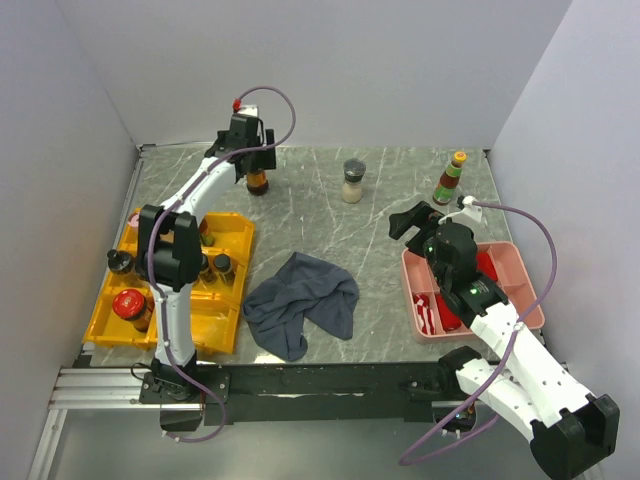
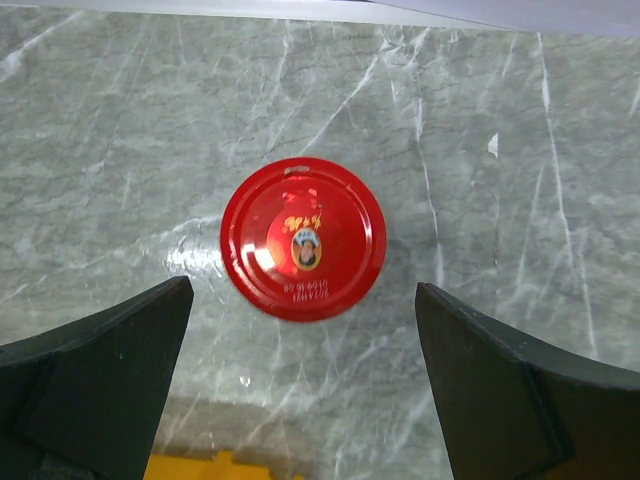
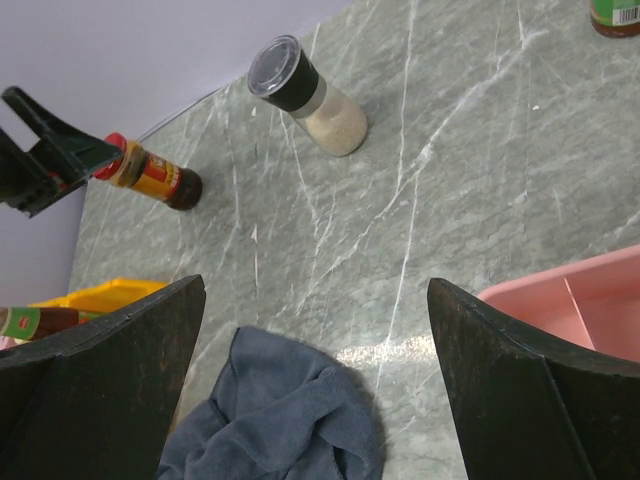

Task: Organize the condiment bottles
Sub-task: Pick up the bottle from the center of the board.

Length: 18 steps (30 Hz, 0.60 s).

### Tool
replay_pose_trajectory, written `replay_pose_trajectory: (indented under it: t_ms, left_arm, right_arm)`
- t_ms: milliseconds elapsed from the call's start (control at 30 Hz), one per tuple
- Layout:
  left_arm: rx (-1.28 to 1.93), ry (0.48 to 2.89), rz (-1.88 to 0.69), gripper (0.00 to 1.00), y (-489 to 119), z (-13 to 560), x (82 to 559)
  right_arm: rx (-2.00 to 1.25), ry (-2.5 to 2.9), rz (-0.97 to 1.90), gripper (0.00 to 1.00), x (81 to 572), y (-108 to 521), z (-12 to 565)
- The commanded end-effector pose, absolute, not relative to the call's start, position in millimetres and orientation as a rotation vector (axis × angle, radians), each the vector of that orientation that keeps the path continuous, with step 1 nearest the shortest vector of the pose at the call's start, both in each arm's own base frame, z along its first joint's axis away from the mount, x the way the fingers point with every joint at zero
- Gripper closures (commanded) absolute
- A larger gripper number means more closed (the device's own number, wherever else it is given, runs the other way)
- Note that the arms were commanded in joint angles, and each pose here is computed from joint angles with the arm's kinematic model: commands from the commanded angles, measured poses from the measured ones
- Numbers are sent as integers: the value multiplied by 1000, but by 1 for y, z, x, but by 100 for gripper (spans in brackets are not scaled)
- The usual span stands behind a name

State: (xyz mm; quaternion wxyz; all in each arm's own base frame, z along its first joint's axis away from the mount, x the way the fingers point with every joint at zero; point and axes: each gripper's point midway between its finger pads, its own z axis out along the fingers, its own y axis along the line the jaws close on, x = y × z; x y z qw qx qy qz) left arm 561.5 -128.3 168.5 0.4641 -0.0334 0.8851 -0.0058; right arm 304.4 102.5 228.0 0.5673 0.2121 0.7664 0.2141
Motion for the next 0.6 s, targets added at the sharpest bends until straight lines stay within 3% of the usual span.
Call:
replay_pose_trajectory:
  t_ms: [0, 567]
  left_arm:
    - [-51, 2097, 26, 1, -130, 180, 584]
    - [-12, 2090, 38, 16, -135, 150, 602]
  right_arm:
    - [487, 1766, 513, 0, 309, 103, 234]
    - [480, 1775, 511, 0, 311, 105, 231]
